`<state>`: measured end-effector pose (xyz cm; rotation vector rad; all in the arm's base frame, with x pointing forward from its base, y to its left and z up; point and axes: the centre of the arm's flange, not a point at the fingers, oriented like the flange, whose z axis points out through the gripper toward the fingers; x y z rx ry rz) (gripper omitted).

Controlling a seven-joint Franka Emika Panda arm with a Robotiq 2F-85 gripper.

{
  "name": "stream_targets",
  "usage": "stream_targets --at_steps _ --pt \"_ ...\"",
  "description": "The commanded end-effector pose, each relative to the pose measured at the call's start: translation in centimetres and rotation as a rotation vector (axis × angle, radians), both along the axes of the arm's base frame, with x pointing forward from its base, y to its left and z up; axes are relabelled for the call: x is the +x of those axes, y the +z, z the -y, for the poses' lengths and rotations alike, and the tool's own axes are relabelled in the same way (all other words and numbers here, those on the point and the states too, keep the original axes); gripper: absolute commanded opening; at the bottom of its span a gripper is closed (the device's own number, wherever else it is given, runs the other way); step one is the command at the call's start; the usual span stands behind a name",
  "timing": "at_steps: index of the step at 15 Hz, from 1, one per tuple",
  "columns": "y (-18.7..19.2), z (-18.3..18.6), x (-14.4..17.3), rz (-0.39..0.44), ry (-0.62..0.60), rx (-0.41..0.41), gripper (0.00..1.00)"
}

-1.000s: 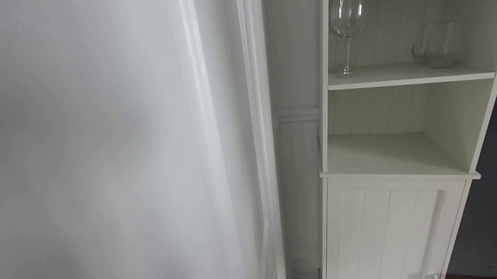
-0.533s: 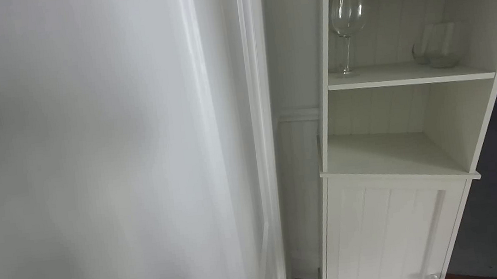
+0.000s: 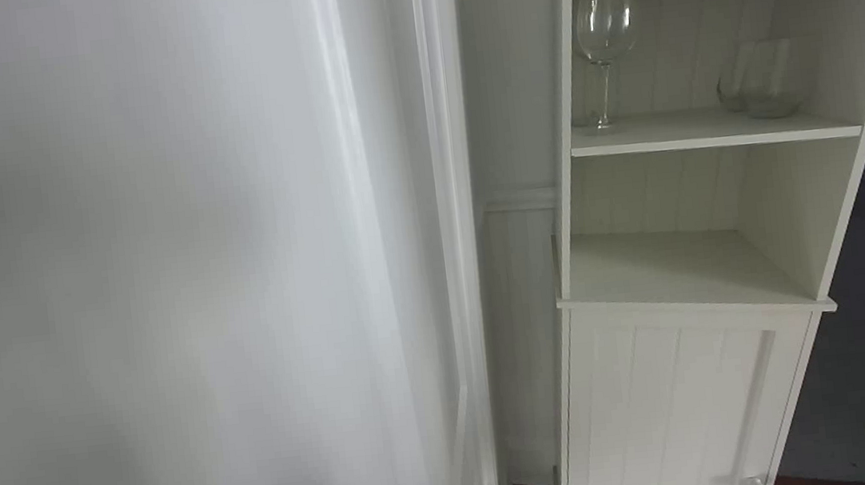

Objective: Pick up the yellow cup and put it on the top shelf next to the orange cup

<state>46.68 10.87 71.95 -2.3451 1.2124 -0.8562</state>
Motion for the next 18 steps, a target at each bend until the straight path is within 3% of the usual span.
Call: stream_targets --at_steps 1,5,11,16,18 --pt "1.8 -0.8 -2.8 0.021 -0.011 -0.047 1.0" --pt "3.7 -1.3 -6.8 0.02 0.049 -0.196 1.0" --pt "6.2 -0.8 -12.8 -0.008 0.295 -0.417 1.0" --pt "6.5 0.6 -15.5 -0.055 0.381 -0.495 1.0" --pt "6.8 -0.1 -14.3 -0.052 0.363 -0.486 1.0"
